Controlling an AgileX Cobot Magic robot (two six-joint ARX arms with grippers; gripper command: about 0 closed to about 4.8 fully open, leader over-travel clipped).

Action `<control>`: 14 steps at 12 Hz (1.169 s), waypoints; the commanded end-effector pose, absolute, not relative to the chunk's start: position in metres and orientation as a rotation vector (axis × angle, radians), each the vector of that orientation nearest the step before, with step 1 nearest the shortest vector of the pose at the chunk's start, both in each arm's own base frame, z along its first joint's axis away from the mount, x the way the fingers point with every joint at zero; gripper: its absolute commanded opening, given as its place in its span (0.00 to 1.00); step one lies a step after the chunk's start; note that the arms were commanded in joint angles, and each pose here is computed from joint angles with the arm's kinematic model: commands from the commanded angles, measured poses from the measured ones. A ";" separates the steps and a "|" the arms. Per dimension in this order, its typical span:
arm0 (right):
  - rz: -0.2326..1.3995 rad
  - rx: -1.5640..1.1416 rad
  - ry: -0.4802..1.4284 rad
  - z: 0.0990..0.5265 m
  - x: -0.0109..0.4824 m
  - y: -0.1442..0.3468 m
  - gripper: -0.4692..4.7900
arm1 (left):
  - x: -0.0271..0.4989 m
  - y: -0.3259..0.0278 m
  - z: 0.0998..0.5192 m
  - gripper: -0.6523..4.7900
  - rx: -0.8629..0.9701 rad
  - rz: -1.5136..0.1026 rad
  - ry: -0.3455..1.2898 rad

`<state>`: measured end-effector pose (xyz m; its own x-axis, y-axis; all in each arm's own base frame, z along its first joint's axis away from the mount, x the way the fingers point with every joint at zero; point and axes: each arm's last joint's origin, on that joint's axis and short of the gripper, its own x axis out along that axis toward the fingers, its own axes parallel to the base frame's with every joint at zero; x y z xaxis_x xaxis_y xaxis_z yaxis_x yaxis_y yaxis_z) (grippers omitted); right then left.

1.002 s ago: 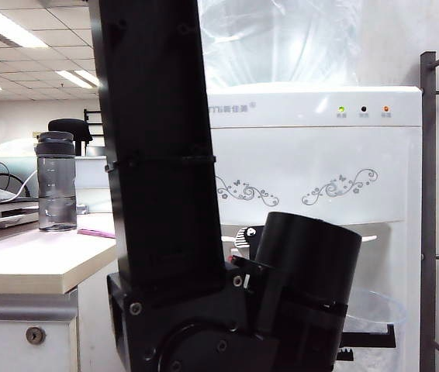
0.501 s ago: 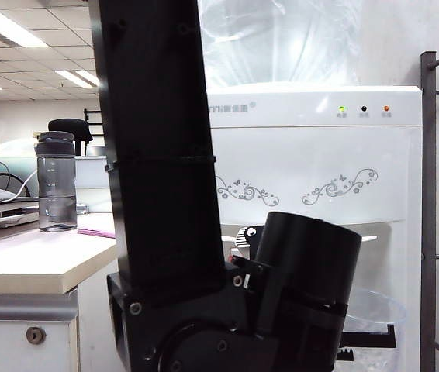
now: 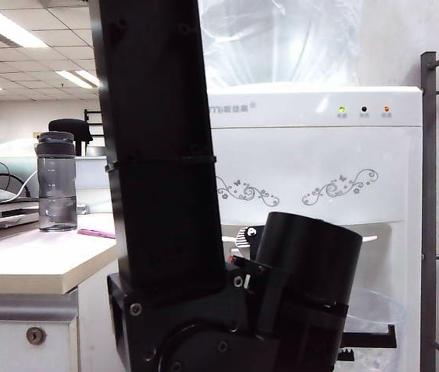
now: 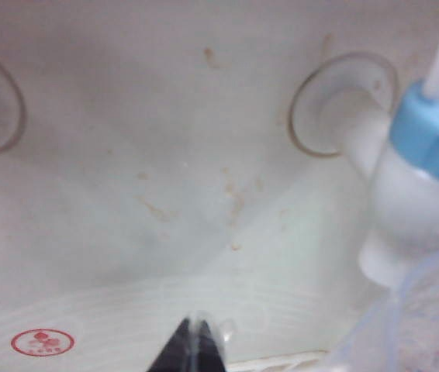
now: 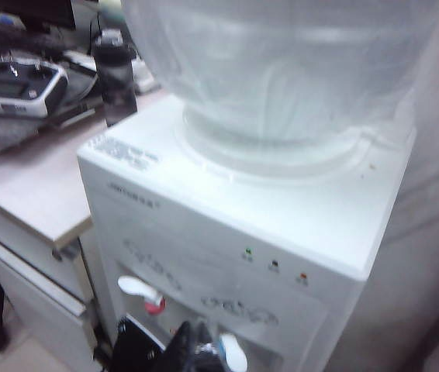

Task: Pick up the plastic mug from the left desk, go to the cold water outlet of the water dispenser, press the vertical switch to get some water, then put the mug back on the desk.

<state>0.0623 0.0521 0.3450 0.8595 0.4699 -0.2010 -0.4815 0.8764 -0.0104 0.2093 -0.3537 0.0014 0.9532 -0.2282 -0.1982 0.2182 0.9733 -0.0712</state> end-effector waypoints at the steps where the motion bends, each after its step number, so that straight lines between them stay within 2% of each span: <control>1: 0.495 -0.092 0.242 0.341 0.061 0.051 0.09 | 0.207 -0.359 0.011 0.11 -0.103 -0.231 0.172; 14: 0.493 -0.110 0.271 0.338 0.061 0.050 0.09 | 0.210 -0.355 0.000 0.11 -0.034 -0.228 0.230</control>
<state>0.0606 0.0502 0.3354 0.8422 0.4501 -0.2969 -0.4820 0.8752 -0.0405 0.2078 -0.3546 -0.0009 0.9476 -0.2334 -0.2183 0.2260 0.9724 -0.0584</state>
